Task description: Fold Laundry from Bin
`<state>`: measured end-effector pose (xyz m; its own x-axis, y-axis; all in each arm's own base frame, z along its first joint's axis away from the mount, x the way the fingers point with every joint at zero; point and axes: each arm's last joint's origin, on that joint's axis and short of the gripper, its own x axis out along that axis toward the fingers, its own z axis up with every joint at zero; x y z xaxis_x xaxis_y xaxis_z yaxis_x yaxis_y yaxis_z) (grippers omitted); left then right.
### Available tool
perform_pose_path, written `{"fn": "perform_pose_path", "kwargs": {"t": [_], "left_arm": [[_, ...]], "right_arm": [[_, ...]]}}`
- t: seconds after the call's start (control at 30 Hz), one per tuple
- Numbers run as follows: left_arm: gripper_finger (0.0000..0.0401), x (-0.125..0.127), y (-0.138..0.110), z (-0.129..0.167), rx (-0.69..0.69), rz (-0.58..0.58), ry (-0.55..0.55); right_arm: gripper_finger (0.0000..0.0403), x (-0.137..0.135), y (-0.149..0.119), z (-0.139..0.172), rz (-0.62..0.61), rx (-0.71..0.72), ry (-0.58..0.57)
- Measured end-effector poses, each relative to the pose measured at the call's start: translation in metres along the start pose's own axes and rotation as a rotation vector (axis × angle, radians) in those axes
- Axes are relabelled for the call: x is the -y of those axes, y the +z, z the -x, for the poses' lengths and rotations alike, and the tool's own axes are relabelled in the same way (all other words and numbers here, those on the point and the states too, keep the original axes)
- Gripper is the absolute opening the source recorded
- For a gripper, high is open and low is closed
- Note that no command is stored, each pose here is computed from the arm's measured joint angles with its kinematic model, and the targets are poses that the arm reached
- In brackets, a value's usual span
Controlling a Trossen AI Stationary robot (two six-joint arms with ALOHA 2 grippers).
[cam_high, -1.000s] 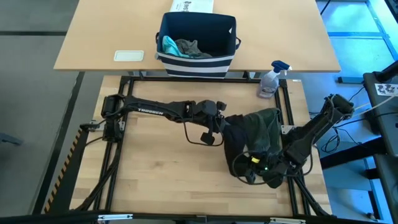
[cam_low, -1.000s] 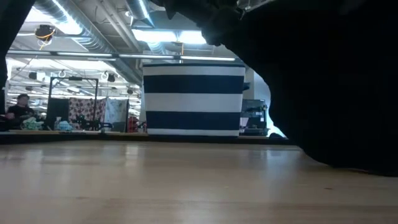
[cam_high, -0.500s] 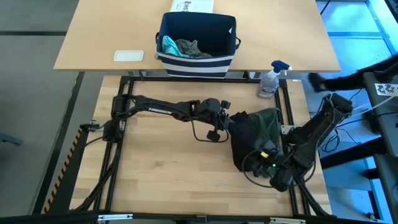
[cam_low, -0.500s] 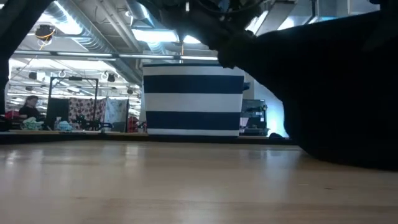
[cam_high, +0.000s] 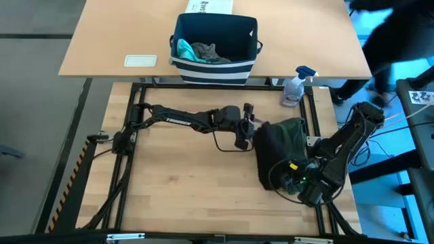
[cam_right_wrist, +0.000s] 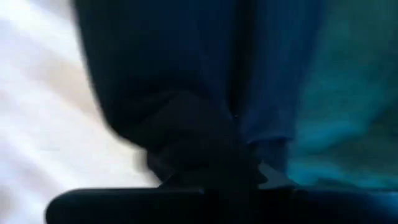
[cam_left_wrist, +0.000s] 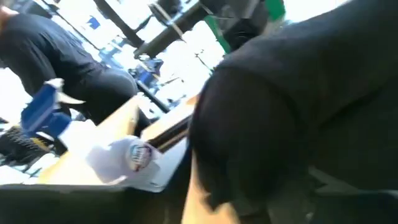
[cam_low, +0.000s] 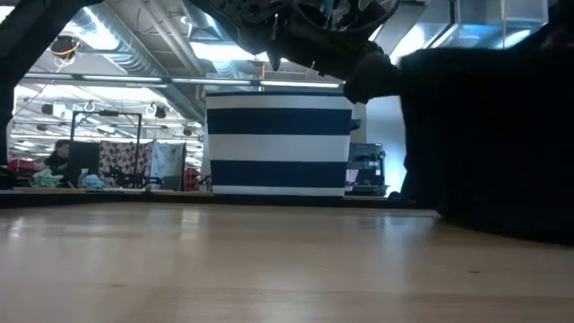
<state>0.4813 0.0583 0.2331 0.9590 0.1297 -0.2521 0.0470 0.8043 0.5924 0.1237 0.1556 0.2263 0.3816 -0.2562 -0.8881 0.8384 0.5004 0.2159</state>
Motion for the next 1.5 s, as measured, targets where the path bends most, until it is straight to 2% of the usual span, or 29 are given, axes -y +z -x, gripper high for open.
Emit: {"fn": "perform_pose_path", "kwargs": {"t": [0.13, 0.37, 0.47, 0.7, 0.87, 0.93, 1.1, 1.33, 1.5], "left_arm": [[0.0216, -0.004, 0.001, 0.000, -0.012, 0.000, 0.068], [0.0234, -0.001, 0.002, 0.001, -0.091, -0.004, 0.138], [0.0235, 0.006, 0.004, 0.001, -0.114, -0.011, 0.125], [0.0235, 0.029, 0.010, 0.003, -0.169, -0.038, 0.042], [0.0235, 0.046, 0.015, 0.005, -0.196, -0.059, -0.015], [0.0236, 0.052, 0.017, 0.006, -0.204, -0.066, -0.035], [0.0236, 0.062, 0.021, 0.008, -0.209, -0.078, -0.062], [0.0226, 0.068, 0.019, 0.010, -0.255, -0.084, -0.088], [0.0216, 0.076, 0.014, 0.013, -0.344, -0.087, -0.126]], "right_arm": [[0.0014, 0.013, 0.000, -0.001, -0.030, -0.088, -0.221], [0.0014, 0.017, 0.008, -0.003, -0.044, -0.061, -0.298], [0.0014, 0.019, 0.012, -0.003, -0.046, -0.043, -0.335], [0.0028, 0.027, 0.026, -0.003, -0.069, -0.041, -0.513], [0.0049, 0.033, 0.030, -0.010, -0.053, -0.040, -0.553], [0.0064, 0.037, 0.028, -0.014, -0.032, -0.078, -0.583], [0.0125, 0.040, 0.022, -0.025, 0.005, -0.123, -0.561], [0.0226, 0.038, 0.024, -0.026, 0.027, -0.052, -0.520], [0.0276, 0.040, 0.025, -0.025, 0.035, -0.041, -0.532]]}}
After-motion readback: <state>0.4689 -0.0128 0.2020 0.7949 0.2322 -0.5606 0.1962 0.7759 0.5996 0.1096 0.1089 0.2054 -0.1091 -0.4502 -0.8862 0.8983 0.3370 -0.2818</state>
